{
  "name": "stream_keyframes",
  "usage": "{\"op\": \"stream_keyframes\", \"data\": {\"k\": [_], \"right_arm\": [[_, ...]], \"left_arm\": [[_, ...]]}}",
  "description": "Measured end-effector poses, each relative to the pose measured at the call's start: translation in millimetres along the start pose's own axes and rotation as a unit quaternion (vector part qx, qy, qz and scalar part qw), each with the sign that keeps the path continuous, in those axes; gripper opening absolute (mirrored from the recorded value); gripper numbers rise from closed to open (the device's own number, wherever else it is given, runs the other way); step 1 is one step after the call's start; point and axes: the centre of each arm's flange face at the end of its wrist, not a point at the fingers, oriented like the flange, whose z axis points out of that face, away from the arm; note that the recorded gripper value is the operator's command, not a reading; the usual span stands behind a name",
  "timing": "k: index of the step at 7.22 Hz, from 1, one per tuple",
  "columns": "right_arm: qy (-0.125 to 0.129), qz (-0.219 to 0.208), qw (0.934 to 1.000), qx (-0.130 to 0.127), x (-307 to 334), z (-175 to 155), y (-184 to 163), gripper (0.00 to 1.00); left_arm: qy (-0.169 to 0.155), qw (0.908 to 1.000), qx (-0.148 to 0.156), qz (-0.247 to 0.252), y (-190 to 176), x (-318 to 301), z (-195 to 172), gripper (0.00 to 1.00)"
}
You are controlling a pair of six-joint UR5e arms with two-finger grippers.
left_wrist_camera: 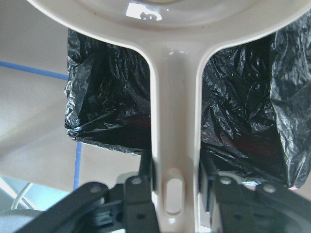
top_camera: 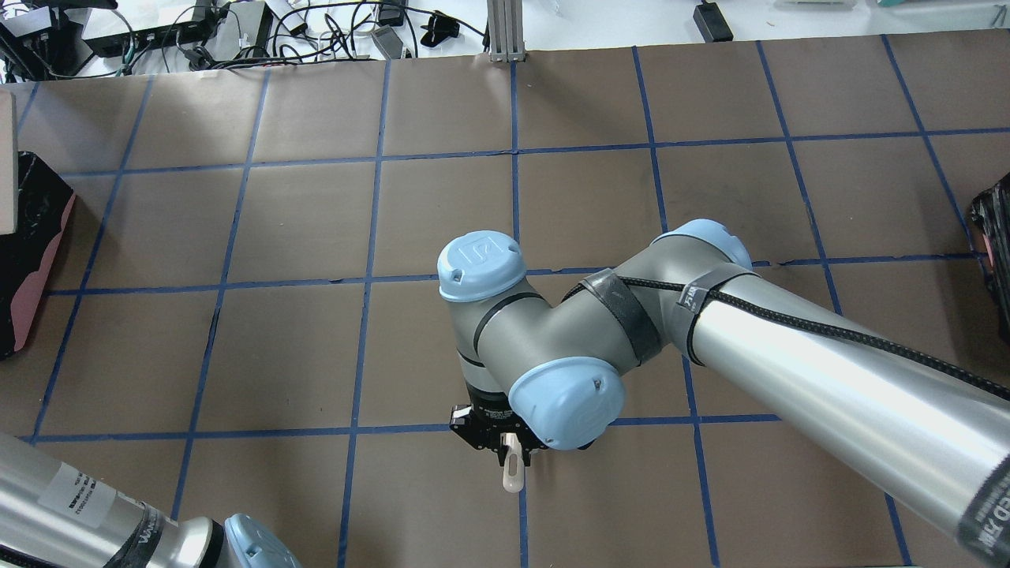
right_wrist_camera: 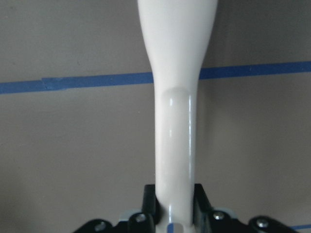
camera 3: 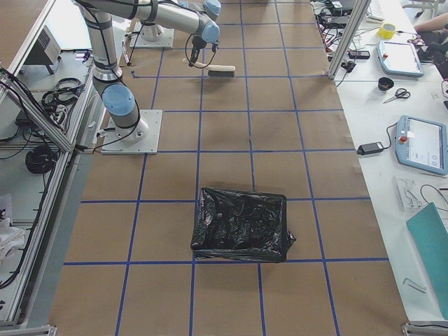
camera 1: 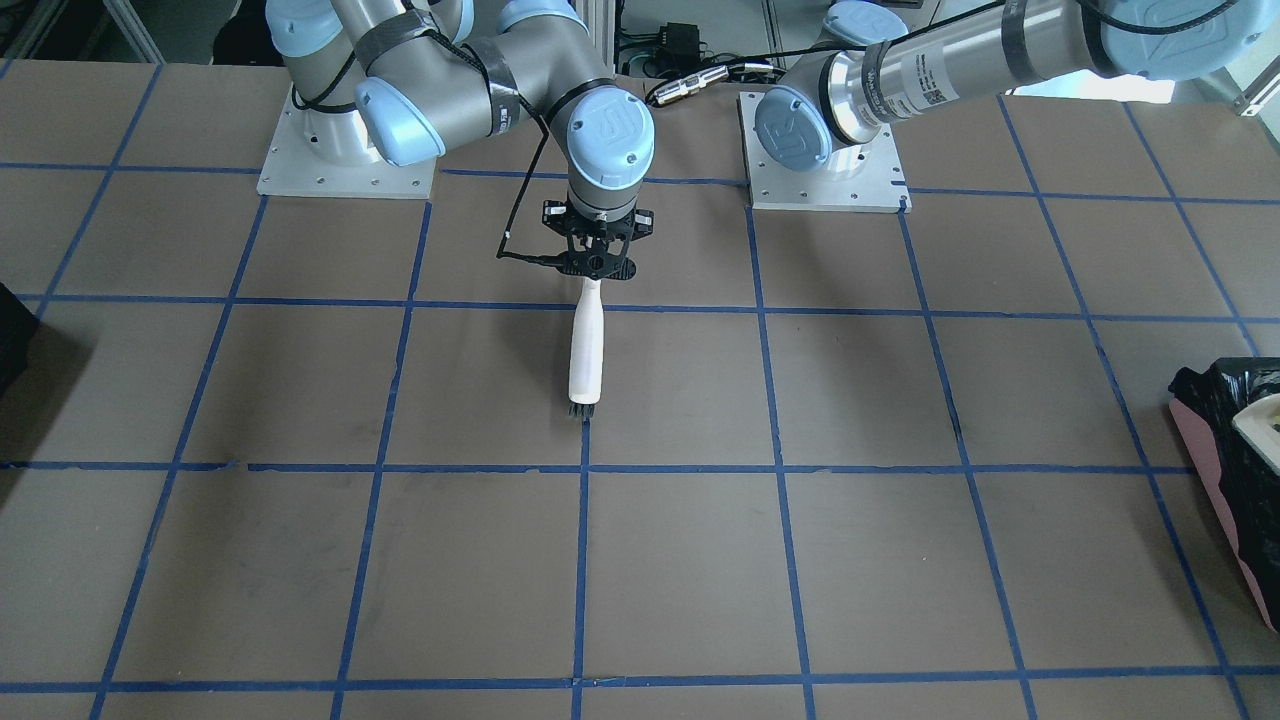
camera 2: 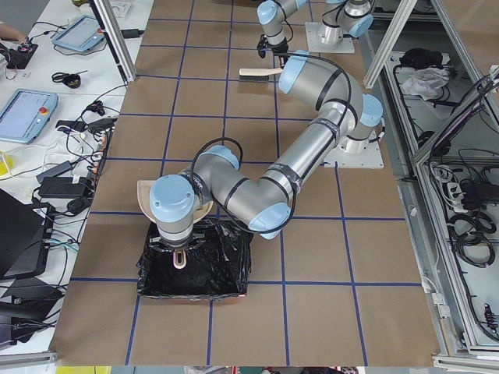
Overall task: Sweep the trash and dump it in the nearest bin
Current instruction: 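Lift the loaded dustpan toward the black bin with the left gripper, then tip the dustpan over the bin while the right gripper lowers the brush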
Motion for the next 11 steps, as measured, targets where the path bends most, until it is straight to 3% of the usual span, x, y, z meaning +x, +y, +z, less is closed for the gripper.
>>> {"op": "stream_keyframes", "data": {"k": [1, 2, 3, 4, 7, 9, 10, 11], "right_arm": [[-0.001, 0.003, 1.0, -0.001, 0.8, -0.1, -1.0, 0.0], [-0.003, 0.004, 1.0, -0.003, 1.0, -0.2, -1.6, 0.11], [-0.008, 0.004, 0.9999, -0.006, 0.7, -0.4, -2.0, 0.55], [-0.011, 0.002, 0.9999, -0.009, 0.1, 0.8, -2.7, 0.68], [-0.01, -0.001, 0.9999, -0.008, -2.2, 6.7, -8.8, 0.73], [-0.014, -0.001, 0.9999, -0.001, -2.1, 0.6, -11.0, 0.8], [-0.023, -0.001, 0.9996, 0.016, -1.4, -15.3, -15.9, 0.89], [-0.038, -0.005, 0.9983, 0.043, -0.3, -44.6, -22.0, 0.89]], "left_arm": [[0.005, 0.9999, -0.009, -0.001, 7.1, 3.5, -1.4, 0.0], [0.013, 0.9997, -0.021, 0.001, 13.4, 6.9, -2.2, 0.0], [0.016, 0.9991, -0.039, 0.008, 20.6, 9.1, -6.5, 0.0], [0.015, 0.9977, -0.064, 0.017, 28.2, 9.6, -13.1, 0.0], [0.008, 0.9932, -0.105, 0.05, 49.9, 9.9, -14.9, 0.0], [-0.028, 0.9882, -0.142, 0.048, 55.5, 3.9, -29.0, 0.0], [-0.05, 0.9848, -0.161, 0.039, 57.1, 1.1, -37.8, 0.0], [-0.067, 0.982, -0.175, 0.025, 57.7, -0.4, -45.0, 0.0]]}}
